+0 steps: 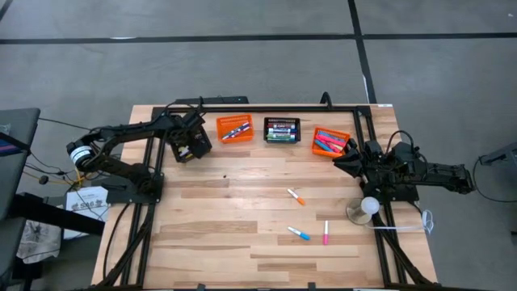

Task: Pick & Place Markers
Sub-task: Put the bottom white orange marker into the left black bin, then put the white orange marker into the left black bin

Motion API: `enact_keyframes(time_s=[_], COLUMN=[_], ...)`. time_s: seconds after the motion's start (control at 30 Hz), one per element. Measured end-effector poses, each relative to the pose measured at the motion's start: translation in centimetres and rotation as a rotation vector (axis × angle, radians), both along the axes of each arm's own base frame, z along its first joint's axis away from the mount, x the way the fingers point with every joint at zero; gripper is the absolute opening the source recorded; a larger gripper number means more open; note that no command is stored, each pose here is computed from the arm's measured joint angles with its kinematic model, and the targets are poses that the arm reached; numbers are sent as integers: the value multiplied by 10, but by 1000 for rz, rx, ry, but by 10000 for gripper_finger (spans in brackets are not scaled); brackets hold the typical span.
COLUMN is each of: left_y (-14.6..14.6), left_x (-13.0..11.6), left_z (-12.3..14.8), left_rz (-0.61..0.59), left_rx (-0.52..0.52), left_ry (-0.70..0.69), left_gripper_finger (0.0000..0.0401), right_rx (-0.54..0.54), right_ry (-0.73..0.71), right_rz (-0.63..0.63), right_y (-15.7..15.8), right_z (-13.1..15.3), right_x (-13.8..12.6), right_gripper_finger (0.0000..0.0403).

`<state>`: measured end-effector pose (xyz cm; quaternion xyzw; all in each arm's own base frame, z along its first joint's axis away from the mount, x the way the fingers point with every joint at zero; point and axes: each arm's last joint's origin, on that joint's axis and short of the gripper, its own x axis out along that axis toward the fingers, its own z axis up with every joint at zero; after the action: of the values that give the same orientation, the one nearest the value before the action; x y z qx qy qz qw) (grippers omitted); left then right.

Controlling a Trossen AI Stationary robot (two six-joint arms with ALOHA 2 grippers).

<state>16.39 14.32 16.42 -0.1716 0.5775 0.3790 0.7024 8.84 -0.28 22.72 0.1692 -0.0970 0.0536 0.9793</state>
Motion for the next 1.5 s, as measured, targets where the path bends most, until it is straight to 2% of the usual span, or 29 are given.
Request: enact_keyframes(time_s=[0.47,0.73,0.93,1.1,1.27,1.5], left_y=[10,1,-17,-34,-54,-84], left_x=[13,9,6,13,31,58], left_z=[27,55,77,88,94,112], left_rz=[34,49,62,50,-50,-155], left_rx=[62,127,171,174,126,116], left_ry=[-86,-198,-331,-448,-587,-851], left_gripper_finger=[159,159,159,159,159,159], right_rx=[0,0,0,-1,1,127], right_ry=[0,0,0,-4,-4,6], right_rz=[0,0,0,0,2,31], right_y=[0,0,0,0,0,0], right_z=[0,0,0,0,0,0], right_x=[0,0,0,0,0,0], right_gripper_finger=[63,63,63,63,63,63])
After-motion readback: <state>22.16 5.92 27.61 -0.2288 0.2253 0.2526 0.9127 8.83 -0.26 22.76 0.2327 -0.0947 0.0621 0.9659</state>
